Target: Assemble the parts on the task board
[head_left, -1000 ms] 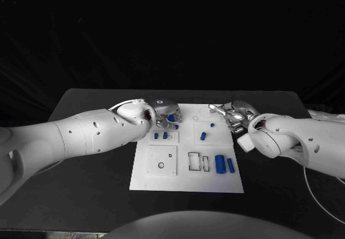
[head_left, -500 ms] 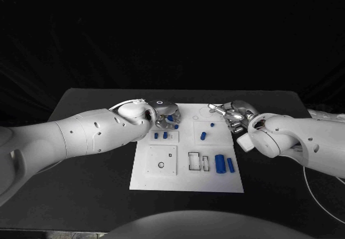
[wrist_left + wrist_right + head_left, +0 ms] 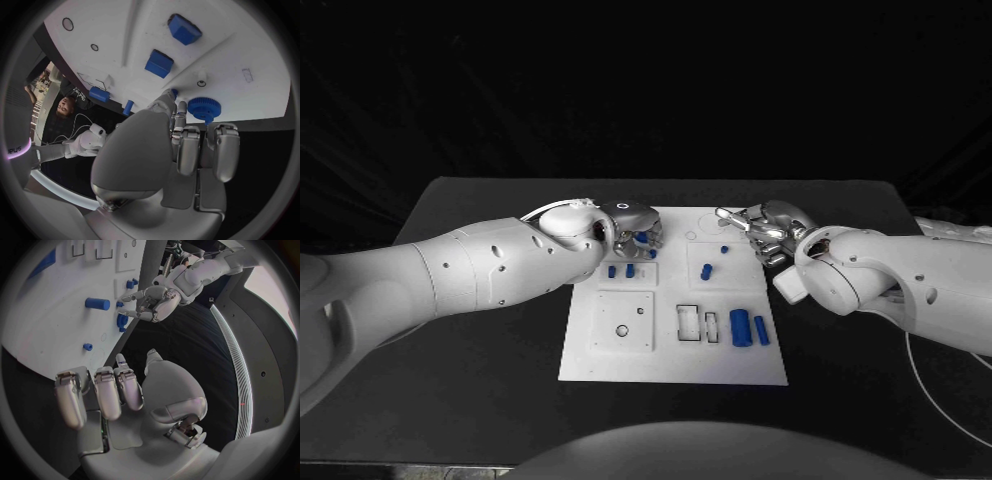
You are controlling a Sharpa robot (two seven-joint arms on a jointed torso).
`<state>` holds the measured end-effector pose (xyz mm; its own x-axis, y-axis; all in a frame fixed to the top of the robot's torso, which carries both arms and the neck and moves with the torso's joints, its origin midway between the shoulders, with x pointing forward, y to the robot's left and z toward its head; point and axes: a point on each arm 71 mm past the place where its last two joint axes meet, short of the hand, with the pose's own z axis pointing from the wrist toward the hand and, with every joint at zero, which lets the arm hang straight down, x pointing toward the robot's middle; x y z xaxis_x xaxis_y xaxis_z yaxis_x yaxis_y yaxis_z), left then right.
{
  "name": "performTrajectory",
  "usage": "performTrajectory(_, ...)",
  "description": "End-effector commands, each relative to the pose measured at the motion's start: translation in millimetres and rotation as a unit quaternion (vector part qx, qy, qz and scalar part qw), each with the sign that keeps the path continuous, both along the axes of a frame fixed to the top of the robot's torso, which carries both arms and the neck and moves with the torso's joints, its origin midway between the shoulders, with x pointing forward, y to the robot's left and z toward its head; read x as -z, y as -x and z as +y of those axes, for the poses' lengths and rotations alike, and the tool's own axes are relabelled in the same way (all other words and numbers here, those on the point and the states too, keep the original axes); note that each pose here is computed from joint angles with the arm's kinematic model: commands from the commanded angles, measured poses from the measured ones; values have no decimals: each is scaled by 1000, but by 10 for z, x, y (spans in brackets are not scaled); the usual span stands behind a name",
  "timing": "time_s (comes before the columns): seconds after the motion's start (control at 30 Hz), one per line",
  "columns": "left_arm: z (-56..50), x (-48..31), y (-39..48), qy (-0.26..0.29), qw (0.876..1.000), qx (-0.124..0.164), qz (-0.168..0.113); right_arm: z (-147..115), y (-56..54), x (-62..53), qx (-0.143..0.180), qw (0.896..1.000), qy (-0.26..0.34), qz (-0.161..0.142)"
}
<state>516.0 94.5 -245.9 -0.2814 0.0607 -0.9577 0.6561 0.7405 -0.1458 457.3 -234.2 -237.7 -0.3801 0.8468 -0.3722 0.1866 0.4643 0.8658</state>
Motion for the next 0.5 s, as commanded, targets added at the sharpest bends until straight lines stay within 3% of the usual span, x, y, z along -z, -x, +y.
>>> performTrajectory(0.03, -36, 15, 11, -10, 1000, 8, 7, 17, 10, 5, -8, 1000, 2, 3)
performTrajectory(0.5, -38, 57, -16, -33, 999, 5, 25, 19, 5, 7, -8, 1000, 1, 4)
